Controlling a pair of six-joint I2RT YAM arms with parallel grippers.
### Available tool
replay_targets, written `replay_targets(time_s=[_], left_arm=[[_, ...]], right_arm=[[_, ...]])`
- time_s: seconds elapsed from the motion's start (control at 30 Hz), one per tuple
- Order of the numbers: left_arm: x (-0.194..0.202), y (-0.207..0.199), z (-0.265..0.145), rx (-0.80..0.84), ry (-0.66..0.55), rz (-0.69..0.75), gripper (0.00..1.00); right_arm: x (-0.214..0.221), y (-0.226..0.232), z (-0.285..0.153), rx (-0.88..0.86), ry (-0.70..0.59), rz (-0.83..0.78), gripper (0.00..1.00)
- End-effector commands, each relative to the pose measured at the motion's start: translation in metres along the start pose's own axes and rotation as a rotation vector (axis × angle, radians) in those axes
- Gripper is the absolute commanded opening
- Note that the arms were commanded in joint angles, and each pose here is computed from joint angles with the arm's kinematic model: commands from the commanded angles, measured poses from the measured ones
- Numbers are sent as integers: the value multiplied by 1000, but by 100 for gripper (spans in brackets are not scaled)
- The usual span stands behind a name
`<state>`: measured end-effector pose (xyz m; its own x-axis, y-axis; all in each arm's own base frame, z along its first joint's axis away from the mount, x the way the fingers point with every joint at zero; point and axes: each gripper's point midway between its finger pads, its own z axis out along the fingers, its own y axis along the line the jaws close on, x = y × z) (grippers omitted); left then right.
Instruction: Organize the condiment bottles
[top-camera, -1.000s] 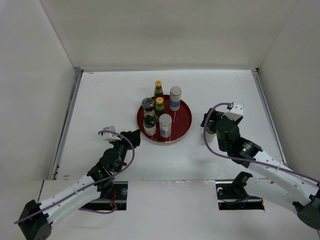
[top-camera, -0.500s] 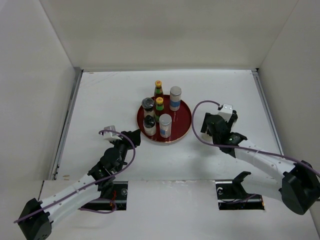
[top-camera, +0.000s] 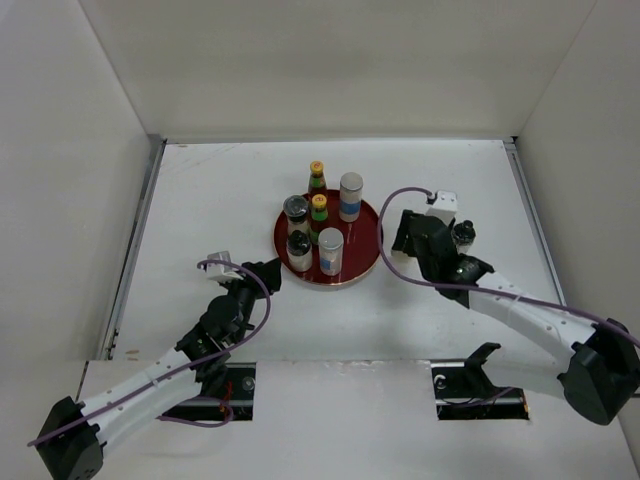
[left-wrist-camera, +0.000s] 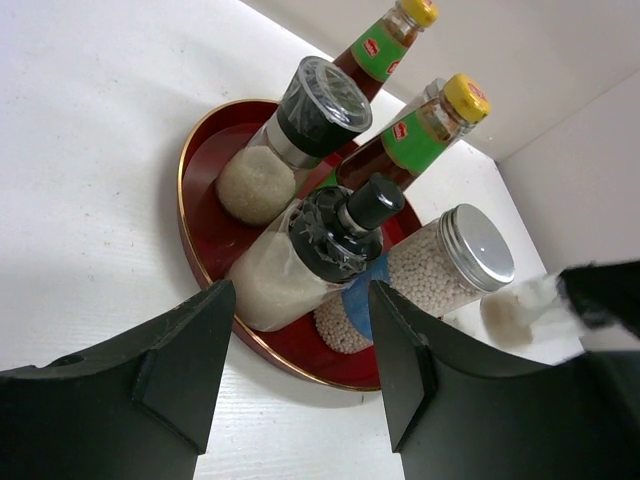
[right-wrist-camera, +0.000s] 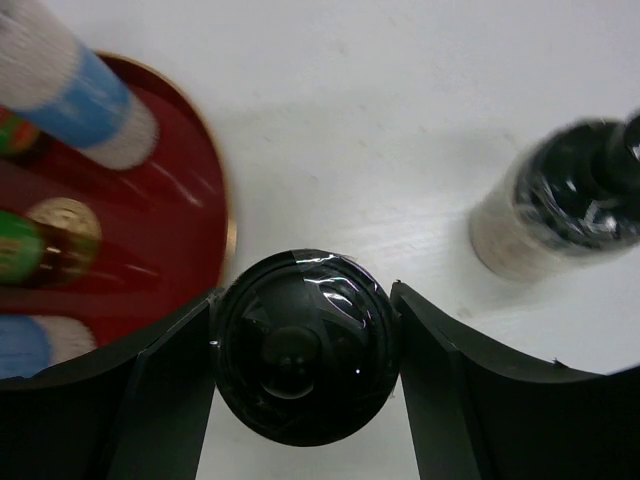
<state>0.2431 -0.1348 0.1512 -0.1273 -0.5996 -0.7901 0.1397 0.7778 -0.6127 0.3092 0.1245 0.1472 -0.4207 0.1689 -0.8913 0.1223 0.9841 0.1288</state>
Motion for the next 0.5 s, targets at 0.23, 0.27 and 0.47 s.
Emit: replay_targets(time_s=[0.23,0.27,0.47], left_arm=[[-4,-3,0,20,-18,-22,54],[-6,-4,-1,21,-24,-25,54],[-6,-5,-1,25,-22,-27,54]], right_arm=[[-86,128,28,-243,-158,85,54],[-84,135,34,-243,-150,78,55],[-65,165,60,-244,-119,56,55]])
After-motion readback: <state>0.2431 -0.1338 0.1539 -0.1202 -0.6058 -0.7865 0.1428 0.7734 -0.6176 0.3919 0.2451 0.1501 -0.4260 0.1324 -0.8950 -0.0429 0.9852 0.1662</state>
